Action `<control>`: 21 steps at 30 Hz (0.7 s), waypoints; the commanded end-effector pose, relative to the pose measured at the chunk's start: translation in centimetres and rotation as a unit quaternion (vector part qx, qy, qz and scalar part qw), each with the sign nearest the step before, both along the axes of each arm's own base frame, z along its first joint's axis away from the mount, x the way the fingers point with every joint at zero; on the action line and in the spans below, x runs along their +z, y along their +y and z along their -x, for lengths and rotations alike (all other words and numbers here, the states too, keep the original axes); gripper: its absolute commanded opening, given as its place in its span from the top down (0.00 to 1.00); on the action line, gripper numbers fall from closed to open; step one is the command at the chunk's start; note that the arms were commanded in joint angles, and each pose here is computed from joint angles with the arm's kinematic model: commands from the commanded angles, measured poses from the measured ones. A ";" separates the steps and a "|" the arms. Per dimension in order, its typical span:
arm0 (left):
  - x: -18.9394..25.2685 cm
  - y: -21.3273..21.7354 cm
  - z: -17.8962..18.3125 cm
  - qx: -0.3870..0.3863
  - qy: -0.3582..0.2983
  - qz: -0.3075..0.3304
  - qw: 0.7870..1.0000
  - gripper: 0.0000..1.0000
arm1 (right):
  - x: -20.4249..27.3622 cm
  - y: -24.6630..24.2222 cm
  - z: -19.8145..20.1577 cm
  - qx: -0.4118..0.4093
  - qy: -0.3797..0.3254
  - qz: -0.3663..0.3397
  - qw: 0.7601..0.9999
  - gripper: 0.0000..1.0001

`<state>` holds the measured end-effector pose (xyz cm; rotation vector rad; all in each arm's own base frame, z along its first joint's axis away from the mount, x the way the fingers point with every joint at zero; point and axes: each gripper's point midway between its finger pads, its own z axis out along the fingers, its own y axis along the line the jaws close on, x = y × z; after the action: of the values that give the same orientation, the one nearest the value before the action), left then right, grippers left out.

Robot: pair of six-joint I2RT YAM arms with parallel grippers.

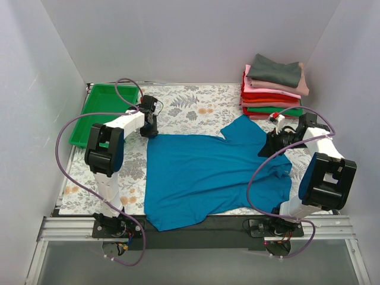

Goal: Fold and stack the t-shirts
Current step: Flatten the tshirt out

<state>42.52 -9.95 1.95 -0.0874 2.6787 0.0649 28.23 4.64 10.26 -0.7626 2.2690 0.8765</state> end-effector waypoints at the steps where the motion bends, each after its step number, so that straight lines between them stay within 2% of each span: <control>1: -0.9 -0.4 0.7 -0.013 0.025 0.014 0.999 0.78 | 0.2 0.4 -0.6 0.011 -0.010 0.006 1.000 0.44; 4: -1.7 -0.6 1.7 -0.015 0.040 0.022 0.999 0.88 | 0.4 0.4 -1.9 0.022 -0.018 0.030 0.999 0.44; 5: -1.8 -0.6 1.9 -0.014 0.042 0.024 0.999 1.00 | 0.5 0.7 -2.5 0.025 -0.018 0.037 0.999 0.44; 9: -1.0 -0.3 2.9 -0.001 0.034 0.028 0.999 1.00 | 1.2 -1.8 -8.7 -0.044 -0.052 0.107 0.992 0.43; 12: 0.9 0.5 4.1 0.016 0.009 0.036 0.999 1.00 | -0.8 -3.7 -12.6 -0.087 -0.038 0.144 0.985 0.44; 16: 2.4 1.9 6.4 0.030 -0.003 0.044 0.999 1.00 | -3.4 -4.9 -15.3 -0.113 -0.016 0.170 0.979 0.44; 21: 2.1 2.1 8.2 0.033 0.006 0.054 0.998 1.00 | -6.5 -4.5 -15.2 -0.105 0.019 0.180 0.978 0.46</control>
<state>34.73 -7.97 2.76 -0.1848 2.7248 -0.0227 42.52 -0.06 3.66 -0.6525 2.5160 0.4364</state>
